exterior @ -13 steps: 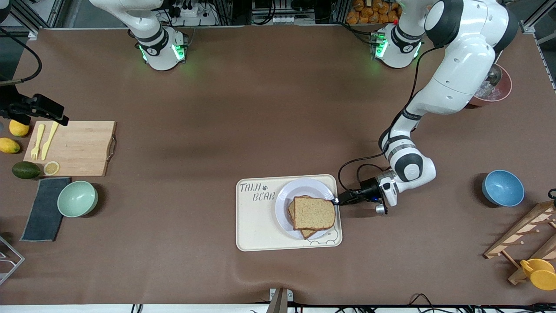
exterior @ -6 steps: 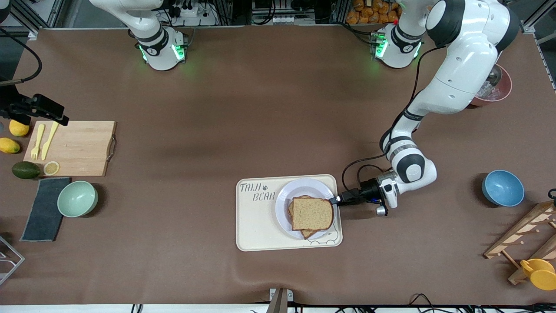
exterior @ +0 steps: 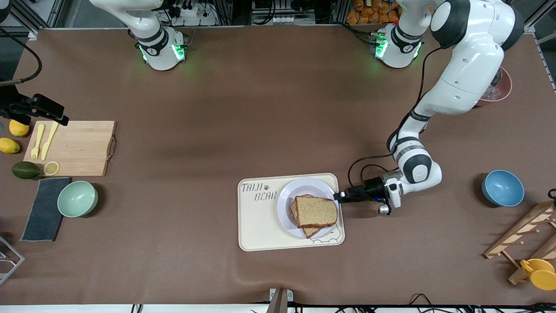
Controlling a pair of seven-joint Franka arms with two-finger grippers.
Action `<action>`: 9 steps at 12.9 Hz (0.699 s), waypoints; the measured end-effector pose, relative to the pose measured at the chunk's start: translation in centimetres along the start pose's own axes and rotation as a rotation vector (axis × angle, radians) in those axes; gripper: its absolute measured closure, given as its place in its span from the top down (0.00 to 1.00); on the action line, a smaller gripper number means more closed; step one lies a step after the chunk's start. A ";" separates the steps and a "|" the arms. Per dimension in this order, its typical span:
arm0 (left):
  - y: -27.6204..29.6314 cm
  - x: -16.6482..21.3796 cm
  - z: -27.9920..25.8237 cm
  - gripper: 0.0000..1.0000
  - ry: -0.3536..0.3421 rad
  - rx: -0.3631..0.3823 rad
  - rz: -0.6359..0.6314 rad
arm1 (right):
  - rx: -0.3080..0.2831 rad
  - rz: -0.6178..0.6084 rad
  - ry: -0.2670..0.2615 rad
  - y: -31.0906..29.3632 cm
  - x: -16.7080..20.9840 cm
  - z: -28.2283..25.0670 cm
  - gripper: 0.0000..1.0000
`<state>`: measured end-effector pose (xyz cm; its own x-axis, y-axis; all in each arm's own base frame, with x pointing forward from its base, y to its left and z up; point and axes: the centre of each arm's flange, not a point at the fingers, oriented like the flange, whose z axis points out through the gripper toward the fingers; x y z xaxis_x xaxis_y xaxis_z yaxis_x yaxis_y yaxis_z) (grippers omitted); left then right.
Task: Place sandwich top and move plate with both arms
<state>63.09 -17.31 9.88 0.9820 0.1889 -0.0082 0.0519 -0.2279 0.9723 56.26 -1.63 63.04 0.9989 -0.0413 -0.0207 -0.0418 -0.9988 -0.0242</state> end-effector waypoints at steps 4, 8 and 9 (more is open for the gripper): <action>0.2 -0.2 0.0 1.00 -0.025 -0.028 -0.059 | 0.000 0.000 -0.001 0.0 0.0 0.0 1.00; 2.8 0.2 0.9 1.00 -0.039 -0.044 -0.137 | 0.000 0.000 -0.001 0.0 0.0 0.0 1.00; 3.6 0.5 0.8 1.00 -0.040 -0.043 -0.155 | 0.000 0.001 -0.002 0.0 0.0 0.0 1.00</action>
<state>63.86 -18.79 13.22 0.9693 0.1802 -0.1674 0.1965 -0.1575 0.9678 56.25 -1.64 63.01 0.9989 -0.0420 -0.0223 -0.0425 -0.9988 -0.0241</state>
